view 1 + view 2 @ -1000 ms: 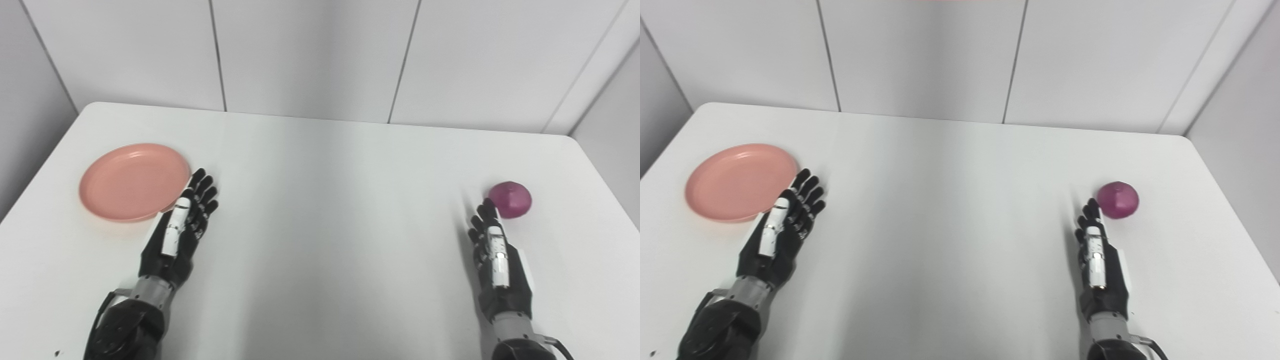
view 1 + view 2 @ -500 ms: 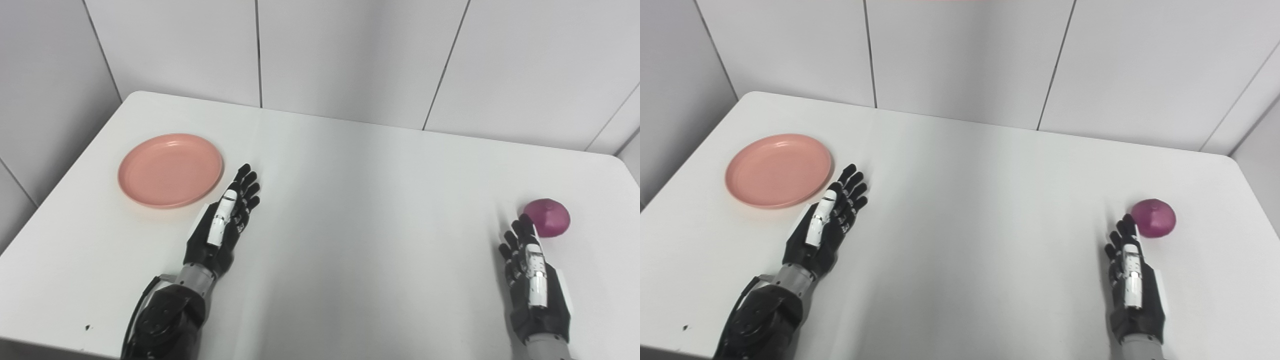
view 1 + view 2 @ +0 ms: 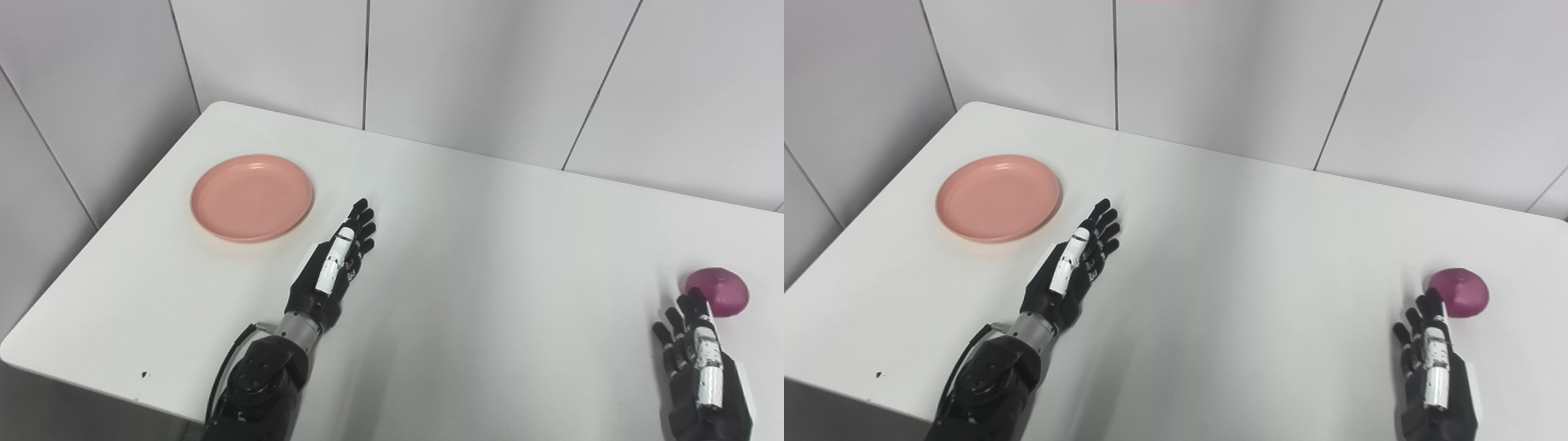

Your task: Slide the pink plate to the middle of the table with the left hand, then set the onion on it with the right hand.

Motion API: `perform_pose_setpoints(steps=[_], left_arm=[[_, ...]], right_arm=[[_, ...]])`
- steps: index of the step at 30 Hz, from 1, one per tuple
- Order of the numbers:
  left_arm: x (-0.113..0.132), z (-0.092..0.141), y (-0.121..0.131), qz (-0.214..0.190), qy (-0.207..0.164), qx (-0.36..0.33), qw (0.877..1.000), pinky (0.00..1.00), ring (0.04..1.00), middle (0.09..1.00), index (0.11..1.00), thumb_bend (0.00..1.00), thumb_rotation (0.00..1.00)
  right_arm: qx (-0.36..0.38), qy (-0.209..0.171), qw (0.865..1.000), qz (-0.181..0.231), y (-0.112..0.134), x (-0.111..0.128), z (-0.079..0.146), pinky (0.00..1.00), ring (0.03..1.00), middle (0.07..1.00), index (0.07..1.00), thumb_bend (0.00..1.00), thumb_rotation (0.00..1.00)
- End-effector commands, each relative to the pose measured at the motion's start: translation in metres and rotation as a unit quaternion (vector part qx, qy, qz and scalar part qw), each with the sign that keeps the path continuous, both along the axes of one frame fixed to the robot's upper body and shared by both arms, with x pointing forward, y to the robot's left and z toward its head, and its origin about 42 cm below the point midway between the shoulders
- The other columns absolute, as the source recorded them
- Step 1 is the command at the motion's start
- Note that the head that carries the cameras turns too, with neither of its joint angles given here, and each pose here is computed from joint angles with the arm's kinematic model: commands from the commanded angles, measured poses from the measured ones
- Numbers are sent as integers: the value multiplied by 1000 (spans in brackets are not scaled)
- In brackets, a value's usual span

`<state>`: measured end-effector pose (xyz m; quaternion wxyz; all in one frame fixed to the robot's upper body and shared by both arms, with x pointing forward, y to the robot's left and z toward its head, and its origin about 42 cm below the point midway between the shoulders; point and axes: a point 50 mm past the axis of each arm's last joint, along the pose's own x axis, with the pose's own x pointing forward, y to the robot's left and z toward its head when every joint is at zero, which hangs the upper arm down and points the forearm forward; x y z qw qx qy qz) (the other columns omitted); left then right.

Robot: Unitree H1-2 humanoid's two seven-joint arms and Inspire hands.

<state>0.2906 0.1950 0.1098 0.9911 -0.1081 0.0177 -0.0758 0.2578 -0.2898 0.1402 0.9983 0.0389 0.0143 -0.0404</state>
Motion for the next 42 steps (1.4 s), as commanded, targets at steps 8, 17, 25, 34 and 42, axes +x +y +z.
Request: perform_pose_setpoints(steps=[8, 17, 25, 34, 42], left_arm=[[-8, -20, -2, -2, 60, 11, 998, 1000, 1000, 1000, 1000, 389, 1000], [-8, -19, -1, -1, 56, 8, 998, 1000, 1000, 1000, 1000, 387, 1000], [-8, -10, 6, 2, 46, 15, 999, 1000, 1000, 1000, 984, 398, 1000], [1, 14, 19, 11, -3, 29, 1000, 1000, 1000, 1000, 985, 374, 1000], [9, 38, 26, 16, -29, 29, 999, 1000, 1000, 1000, 987, 388, 1000]], right_arm=[[-3, -21, 1000, 8, 7, 0, 22, 1000, 1000, 1000, 1000, 9, 1000], [-2, -19, 1000, 5, 13, -2, 30, 1000, 1000, 1000, 1000, 0, 1000], [-2, -21, 1000, 5, 16, -3, 32, 1000, 1000, 1000, 1000, 0, 1000], [-6, -26, 1000, 10, 18, -2, 33, 1000, 1000, 1000, 1000, 0, 1000], [-6, -27, 1000, 13, 20, -3, 35, 1000, 1000, 1000, 1000, 0, 1000]])
